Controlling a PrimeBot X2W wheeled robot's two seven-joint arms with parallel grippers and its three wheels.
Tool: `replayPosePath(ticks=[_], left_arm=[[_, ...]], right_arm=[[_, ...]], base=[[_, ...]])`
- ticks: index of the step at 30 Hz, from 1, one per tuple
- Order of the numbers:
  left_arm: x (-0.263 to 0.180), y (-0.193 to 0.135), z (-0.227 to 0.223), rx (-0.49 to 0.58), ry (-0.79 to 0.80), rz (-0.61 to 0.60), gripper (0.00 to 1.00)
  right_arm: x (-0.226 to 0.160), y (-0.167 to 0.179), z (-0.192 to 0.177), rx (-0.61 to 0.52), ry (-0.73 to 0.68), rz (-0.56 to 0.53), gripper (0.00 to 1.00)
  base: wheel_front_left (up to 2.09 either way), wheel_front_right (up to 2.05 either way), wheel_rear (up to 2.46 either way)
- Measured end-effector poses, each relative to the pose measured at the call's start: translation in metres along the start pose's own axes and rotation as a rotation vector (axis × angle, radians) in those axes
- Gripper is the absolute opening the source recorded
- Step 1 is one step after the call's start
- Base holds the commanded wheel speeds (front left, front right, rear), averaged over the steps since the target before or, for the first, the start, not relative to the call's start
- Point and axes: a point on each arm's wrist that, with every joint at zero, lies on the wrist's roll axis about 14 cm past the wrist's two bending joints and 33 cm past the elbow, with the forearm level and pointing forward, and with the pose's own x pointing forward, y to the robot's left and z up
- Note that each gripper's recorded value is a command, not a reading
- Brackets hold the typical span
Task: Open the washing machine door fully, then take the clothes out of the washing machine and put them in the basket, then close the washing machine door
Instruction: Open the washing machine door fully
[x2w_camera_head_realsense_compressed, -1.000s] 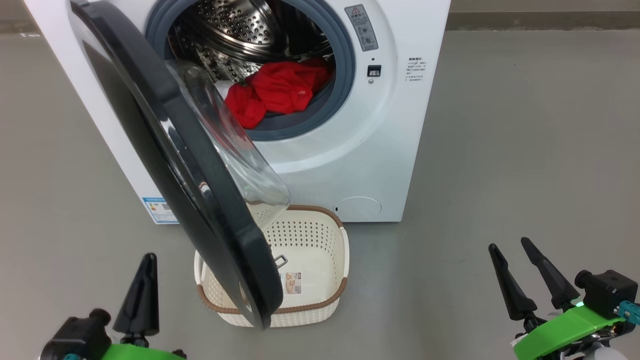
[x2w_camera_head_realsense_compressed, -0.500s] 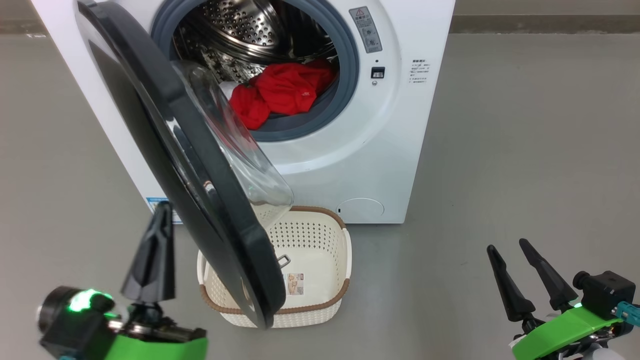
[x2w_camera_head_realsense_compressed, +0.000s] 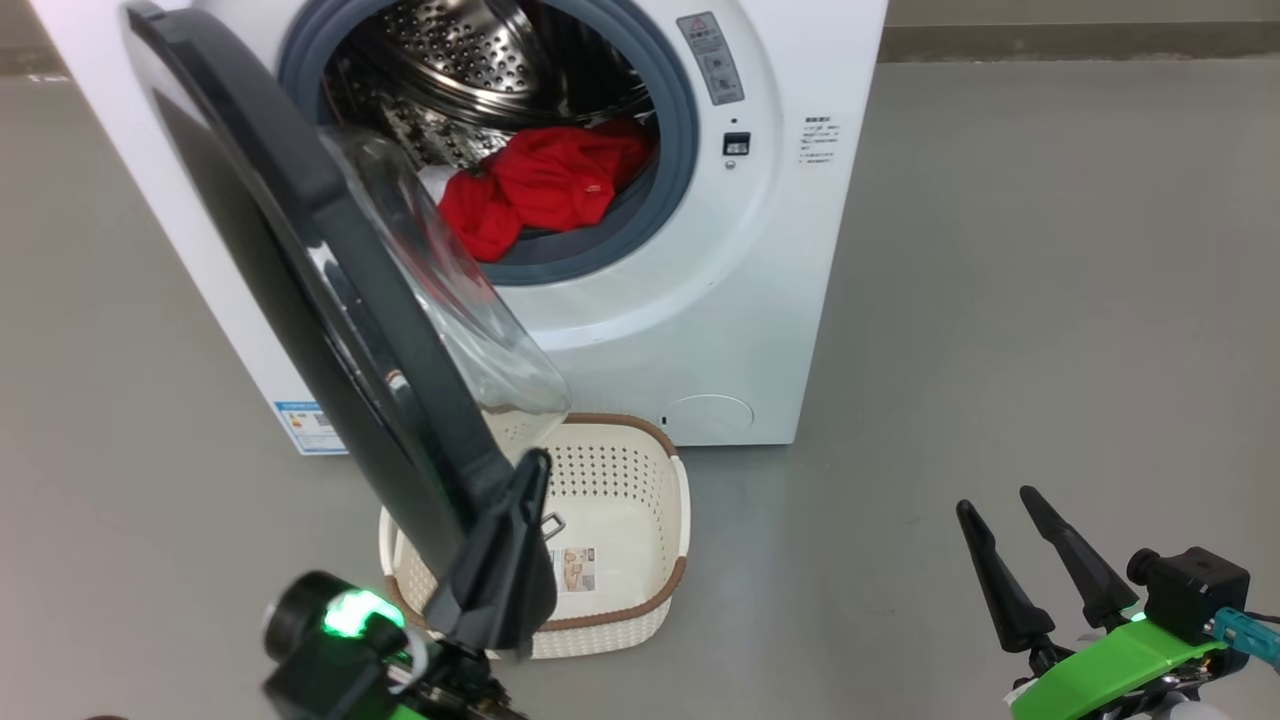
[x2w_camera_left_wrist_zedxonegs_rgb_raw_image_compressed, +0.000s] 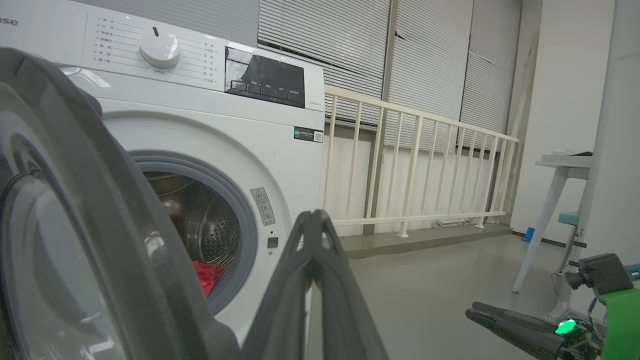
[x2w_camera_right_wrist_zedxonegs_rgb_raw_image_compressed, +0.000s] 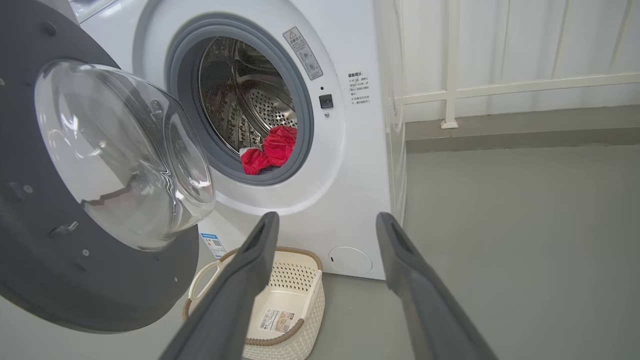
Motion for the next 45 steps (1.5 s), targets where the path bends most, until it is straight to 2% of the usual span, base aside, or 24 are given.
replayPosePath(ticks=[8,20,35,45], left_arm=[[-0.002,-0.008,-0.046,-0.092,0.129,-0.018,0.0],[-0.009,0.011,-0.108,-0.184,0.303,0.059,0.0],[-0.021,0.027,-0.104,-0.187,0.292,0.14,0.0],[-0.049,0.06,-0.09,-0.132,0.277,0.27,0.0]], right_arm=[[-0.007,-0.006,-0.004,0.008,0.011,-0.026,1.0],[-0.012,-0.021,-0.015,0.036,0.034,-0.087,1.0],[0.001,-0.006,-0.022,0.049,0.051,-0.039,1.0],[0.019,0.02,-0.029,0.06,0.069,0.04,1.0]], base=[[0.0,0.0,0.0],[0.0,0.0,0.0],[0.0,0.0,0.0],[0.0,0.0,0.0]])
